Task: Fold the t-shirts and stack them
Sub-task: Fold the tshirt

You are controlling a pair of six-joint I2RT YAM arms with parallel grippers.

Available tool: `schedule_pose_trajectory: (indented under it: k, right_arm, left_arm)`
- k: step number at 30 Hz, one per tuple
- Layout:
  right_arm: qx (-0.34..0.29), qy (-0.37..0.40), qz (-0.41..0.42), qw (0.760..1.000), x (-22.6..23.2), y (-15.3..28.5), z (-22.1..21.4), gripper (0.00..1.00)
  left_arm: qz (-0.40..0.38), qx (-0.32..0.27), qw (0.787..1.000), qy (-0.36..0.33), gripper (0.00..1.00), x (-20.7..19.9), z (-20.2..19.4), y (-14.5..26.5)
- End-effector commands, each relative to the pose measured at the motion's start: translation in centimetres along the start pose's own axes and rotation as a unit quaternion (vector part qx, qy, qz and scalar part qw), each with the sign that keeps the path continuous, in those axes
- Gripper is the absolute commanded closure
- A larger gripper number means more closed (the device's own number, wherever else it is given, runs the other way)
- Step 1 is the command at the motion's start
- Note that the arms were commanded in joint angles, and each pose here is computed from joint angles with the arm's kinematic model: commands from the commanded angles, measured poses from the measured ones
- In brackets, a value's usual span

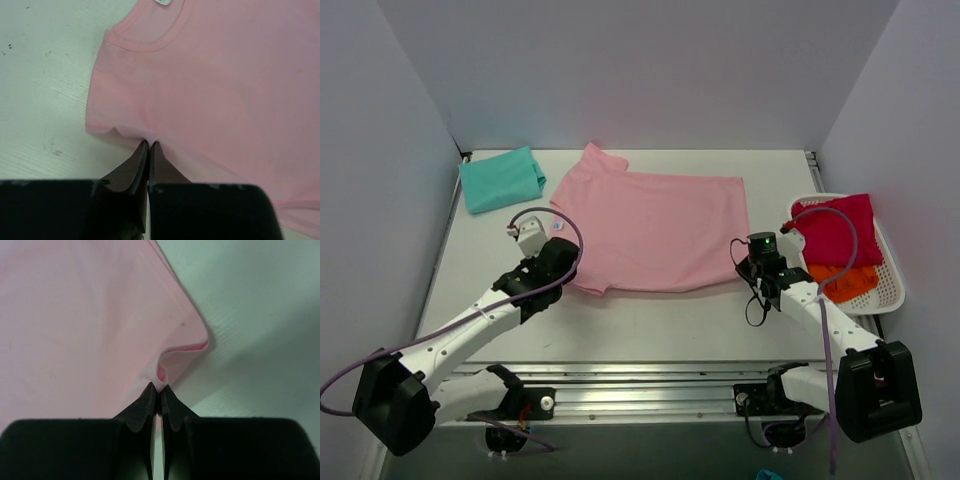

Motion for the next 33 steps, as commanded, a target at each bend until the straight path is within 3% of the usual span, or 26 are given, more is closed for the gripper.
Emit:
schedule_pose_trajectory:
  k: [1, 19, 33]
  right_arm:
    - [-0.034, -0.003, 0.008, 0.999, 1.7, -0.1, 2.2, 1.00]
    - [-0.048, -0.014, -0.033, 0.998, 4.2, -4.4, 5.0, 1.00]
    - [-0.003, -0.010, -0.080, 0.997, 6.9, -13.1, 5.5, 1.00]
  left_arm:
    - [-0.048, -0.006, 0.999, 0.008, 0.98, -3.0, 1.7, -1.4]
    - [-0.044, 0.025, 0.999, -0.019, 0.98, -7.5, 3.9, -9.6]
    - [-0.032, 0.062, 0.997, -0.022, 0.98, -8.5, 5.9, -18.5]
Point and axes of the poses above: each gripper's point midway between its finger pads, its own y axis back along the fingers, its own x axis along the line the jaws close on, z = x × y, the point moved 8 cm from there along y, back along the fingers, and after that the axes turned 1 degree about y, right-handed, at the moved point
